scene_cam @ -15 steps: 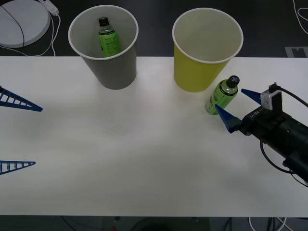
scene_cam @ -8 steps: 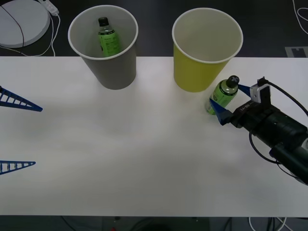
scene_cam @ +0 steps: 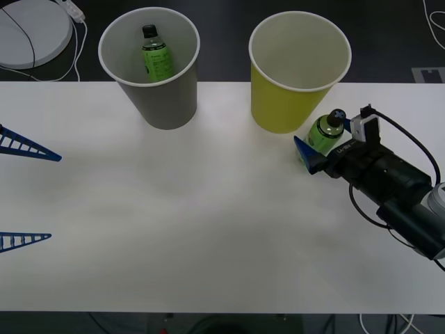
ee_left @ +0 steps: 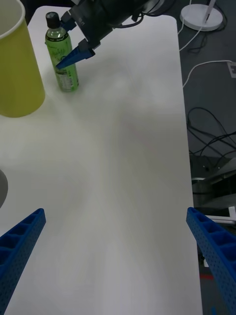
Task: Put the can into the green bin and the plastic bottle into the gray bin
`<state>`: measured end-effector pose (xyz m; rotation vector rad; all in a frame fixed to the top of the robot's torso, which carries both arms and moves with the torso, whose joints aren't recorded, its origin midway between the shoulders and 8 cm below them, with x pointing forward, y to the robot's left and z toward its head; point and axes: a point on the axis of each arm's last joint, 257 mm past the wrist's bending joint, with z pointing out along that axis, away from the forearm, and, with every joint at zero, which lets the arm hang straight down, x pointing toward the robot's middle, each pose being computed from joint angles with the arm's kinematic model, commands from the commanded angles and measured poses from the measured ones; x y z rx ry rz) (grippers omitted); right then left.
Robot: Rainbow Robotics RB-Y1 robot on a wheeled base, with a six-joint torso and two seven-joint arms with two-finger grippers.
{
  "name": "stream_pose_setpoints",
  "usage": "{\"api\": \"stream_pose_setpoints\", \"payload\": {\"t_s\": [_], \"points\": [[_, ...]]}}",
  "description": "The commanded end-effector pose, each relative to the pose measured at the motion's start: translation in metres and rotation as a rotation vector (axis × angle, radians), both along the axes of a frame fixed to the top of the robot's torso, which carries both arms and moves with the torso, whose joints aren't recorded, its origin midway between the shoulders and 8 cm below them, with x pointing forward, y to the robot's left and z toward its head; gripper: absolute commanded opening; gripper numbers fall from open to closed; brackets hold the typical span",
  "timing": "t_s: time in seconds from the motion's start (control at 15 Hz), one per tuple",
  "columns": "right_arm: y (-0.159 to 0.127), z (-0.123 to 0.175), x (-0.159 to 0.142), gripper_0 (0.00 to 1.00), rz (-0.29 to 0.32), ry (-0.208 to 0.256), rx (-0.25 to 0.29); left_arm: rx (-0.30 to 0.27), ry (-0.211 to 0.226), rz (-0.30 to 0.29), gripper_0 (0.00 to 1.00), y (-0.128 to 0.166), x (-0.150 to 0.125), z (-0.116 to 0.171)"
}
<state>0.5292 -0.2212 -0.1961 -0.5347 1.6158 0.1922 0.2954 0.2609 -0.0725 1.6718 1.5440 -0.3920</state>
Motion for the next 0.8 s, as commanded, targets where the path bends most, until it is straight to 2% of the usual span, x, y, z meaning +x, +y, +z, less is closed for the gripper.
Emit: {"api": "stream_pose_setpoints", "payload": {"t_s": [0.07, 0.13, 0.2, 0.27, 0.8], "points": [[-0.0003, 0.0002, 0.0002, 1.0, -0.002, 0.0, 0.002, 0.0, 0.0, 0.0, 1.0, 0.0, 0.0, 0.0], [-0.0006, 0.0002, 0.0004, 1.0, -0.003, 0.0, 0.001, 0.0, 0.0, 0.0, 1.0, 0.0, 0.0, 0.0], [-0.0016, -0.0003, 0.0008, 0.73, -0.008, 0.001, 0.001, 0.0, 0.0, 0.0, 1.0, 0.0, 0.0, 0.0], [-0.0041, -0.0001, 0.0019, 0.0, -0.019, -0.001, 0.0, 0.0, 0.0, 0.0, 1.0, 0.0, 0.0, 0.0], [-0.0038, -0.0014, 0.0012, 0.0, -0.017, -0.002, -0.009, 0.0, 0.0, 0.0, 1.0, 0.0, 0.0, 0.0]]}}
